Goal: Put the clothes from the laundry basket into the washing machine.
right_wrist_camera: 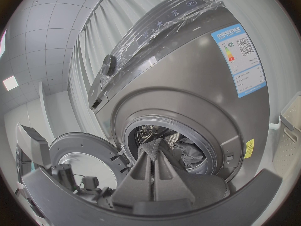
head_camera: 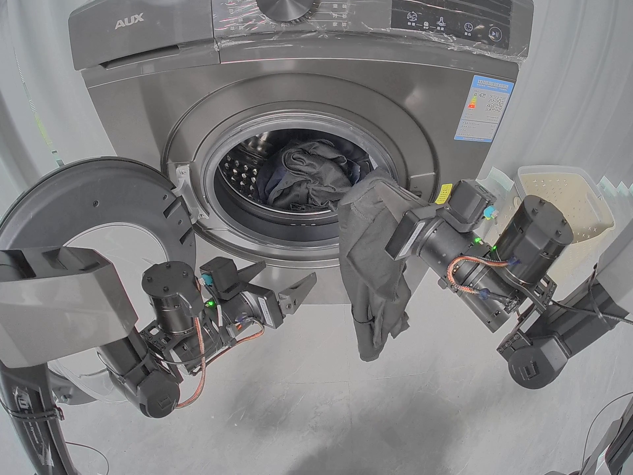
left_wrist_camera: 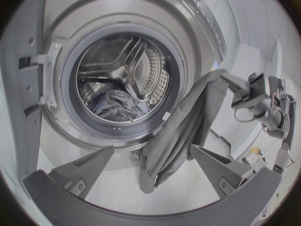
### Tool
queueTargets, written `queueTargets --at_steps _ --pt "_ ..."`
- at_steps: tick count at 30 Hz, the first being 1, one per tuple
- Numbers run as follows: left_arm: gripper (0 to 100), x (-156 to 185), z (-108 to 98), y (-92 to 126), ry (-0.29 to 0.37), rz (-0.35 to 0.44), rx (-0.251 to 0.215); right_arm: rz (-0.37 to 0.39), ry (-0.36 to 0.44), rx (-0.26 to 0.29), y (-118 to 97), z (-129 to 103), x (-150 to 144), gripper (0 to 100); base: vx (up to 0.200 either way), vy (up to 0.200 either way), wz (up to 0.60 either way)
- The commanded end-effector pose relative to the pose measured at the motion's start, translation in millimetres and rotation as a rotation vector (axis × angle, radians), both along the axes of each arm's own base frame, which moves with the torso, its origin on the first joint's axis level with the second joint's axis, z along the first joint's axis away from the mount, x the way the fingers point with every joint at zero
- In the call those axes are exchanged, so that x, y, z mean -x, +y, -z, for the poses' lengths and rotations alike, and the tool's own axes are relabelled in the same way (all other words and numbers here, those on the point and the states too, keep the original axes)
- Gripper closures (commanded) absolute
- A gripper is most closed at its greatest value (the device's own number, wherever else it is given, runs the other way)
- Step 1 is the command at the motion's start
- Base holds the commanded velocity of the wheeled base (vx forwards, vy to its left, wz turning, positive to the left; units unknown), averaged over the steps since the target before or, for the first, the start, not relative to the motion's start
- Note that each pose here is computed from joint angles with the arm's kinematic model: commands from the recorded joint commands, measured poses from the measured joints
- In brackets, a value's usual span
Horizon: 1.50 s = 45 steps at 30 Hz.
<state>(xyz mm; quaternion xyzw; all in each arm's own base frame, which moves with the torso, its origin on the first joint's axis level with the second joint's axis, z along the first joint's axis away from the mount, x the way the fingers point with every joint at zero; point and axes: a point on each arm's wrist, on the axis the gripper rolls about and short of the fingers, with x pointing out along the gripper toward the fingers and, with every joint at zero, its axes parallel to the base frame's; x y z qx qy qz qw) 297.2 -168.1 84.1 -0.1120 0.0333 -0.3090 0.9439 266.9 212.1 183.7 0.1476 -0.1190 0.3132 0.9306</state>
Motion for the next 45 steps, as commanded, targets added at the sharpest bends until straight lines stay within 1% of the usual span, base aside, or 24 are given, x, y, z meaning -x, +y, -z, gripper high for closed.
queueTargets --at_steps 1,5,9,11,15,18,22,23,24,28,33,34,41,42,45 --pt "0 -9 32 0 0.076 -0.012 -0.047 -0.007 -0.023 -0.016 -5 -12 9 100 0.0 0.0 0.0" --pt "0 -18 46 1 0.091 -0.025 -0.061 -0.013 -0.019 -0.011 -9 -11 16 100 0.0 0.0 0.0" --pt "0 -24 54 -1 0.099 -0.029 -0.063 -0.036 -0.014 -0.006 -6 -9 23 100 0.0 0.0 0.0" --pt "0 -30 59 -3 0.1 -0.032 -0.064 -0.044 -0.019 -0.011 -5 -12 26 100 0.0 0.0 0.0" --pt "0 -38 67 -5 0.1 -0.039 -0.062 -0.059 -0.021 -0.012 -2 -13 30 100 0.0 0.0 0.0" --pt "0 -52 77 -7 0.091 -0.053 -0.057 -0.073 -0.02 -0.013 1 -13 33 100 0.0 0.0 0.0" --pt "0 -67 86 -11 0.07 -0.063 -0.04 -0.089 -0.02 -0.011 5 -13 36 100 0.0 0.0 0.0" --pt "0 -67 86 -11 0.07 -0.063 -0.04 -0.089 -0.02 -0.011 5 -13 36 100 0.0 0.0 0.0" --pt "0 -73 87 -13 0.058 -0.066 -0.032 -0.105 -0.02 -0.011 9 -13 40 100 0.0 0.0 0.0" --pt "0 -80 86 -12 0.037 -0.075 -0.023 -0.111 -0.017 -0.008 11 -11 41 100 0.0 0.0 0.0" --pt "0 -80 88 -15 0.036 -0.06 -0.024 -0.116 -0.014 -0.008 12 -11 41 100 0.0 0.0 0.0" --pt "0 -80 93 -17 0.043 -0.053 -0.029 -0.116 -0.014 -0.008 12 -11 41 100 0.0 0.0 0.0" --pt "0 -76 90 -30 0.031 -0.015 -0.022 -0.116 -0.011 -0.005 14 -9 39 100 0.0 0.0 0.0" --pt "0 -75 89 -36 0.022 -0.003 -0.017 -0.116 -0.011 -0.005 14 -8 39 100 0.0 0.0 0.0" --pt "0 -79 88 -39 0.009 -0.001 -0.009 -0.116 -0.01 -0.004 14 -8 39 100 0.0 0.0 0.0"
